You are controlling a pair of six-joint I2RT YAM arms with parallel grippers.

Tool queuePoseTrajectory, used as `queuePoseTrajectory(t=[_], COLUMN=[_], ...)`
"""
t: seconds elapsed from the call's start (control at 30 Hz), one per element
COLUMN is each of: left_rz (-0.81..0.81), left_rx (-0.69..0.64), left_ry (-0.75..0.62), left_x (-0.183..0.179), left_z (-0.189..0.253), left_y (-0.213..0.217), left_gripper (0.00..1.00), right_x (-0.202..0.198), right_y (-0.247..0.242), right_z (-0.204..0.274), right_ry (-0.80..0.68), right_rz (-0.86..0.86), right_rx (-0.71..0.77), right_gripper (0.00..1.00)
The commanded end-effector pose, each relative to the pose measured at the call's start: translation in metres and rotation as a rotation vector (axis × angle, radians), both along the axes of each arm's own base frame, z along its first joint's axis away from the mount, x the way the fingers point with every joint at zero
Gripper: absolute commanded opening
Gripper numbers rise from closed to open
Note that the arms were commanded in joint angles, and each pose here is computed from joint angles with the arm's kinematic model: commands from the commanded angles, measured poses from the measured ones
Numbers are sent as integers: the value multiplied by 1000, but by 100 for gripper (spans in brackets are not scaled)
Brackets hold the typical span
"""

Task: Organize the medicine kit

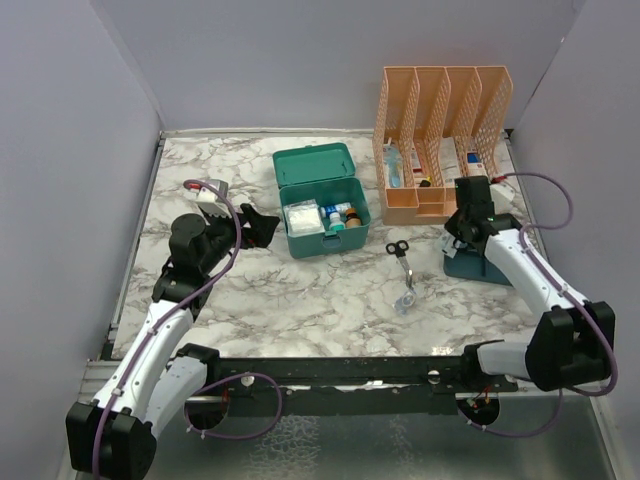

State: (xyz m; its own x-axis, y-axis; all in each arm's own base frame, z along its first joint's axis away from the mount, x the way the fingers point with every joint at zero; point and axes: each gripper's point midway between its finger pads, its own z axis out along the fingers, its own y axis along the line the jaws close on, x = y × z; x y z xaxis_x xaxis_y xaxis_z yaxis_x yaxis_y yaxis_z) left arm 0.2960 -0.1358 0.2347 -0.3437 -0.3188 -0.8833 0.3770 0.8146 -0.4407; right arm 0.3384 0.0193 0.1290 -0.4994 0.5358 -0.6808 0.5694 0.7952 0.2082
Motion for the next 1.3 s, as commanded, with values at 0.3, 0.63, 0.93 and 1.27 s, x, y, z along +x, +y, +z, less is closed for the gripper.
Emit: queuePoseTrajectory(t=[0.3,0.63,0.93,1.27], left_rz=[-16,-8,-9,-13], left_rx=[-50,-45,-42,-43], left_ry=[-82,-85,-75,-80], left_x=[-4,-4,-6,-6], left_z=[21,22,19,20], left_y=[-4,-3,-3,-4], left_gripper=[89,89,89,89], right_x=[-42,-65,-77,-68], right_y=[-56,-60,-78,-83], right_z=[-35,-60,-68,-73], right_ry=[-18,32,31,-41], right_rz=[-890,-1192,-1256,-1233], right_rx=[283,318,232,253], right_gripper=[1,1,1,1])
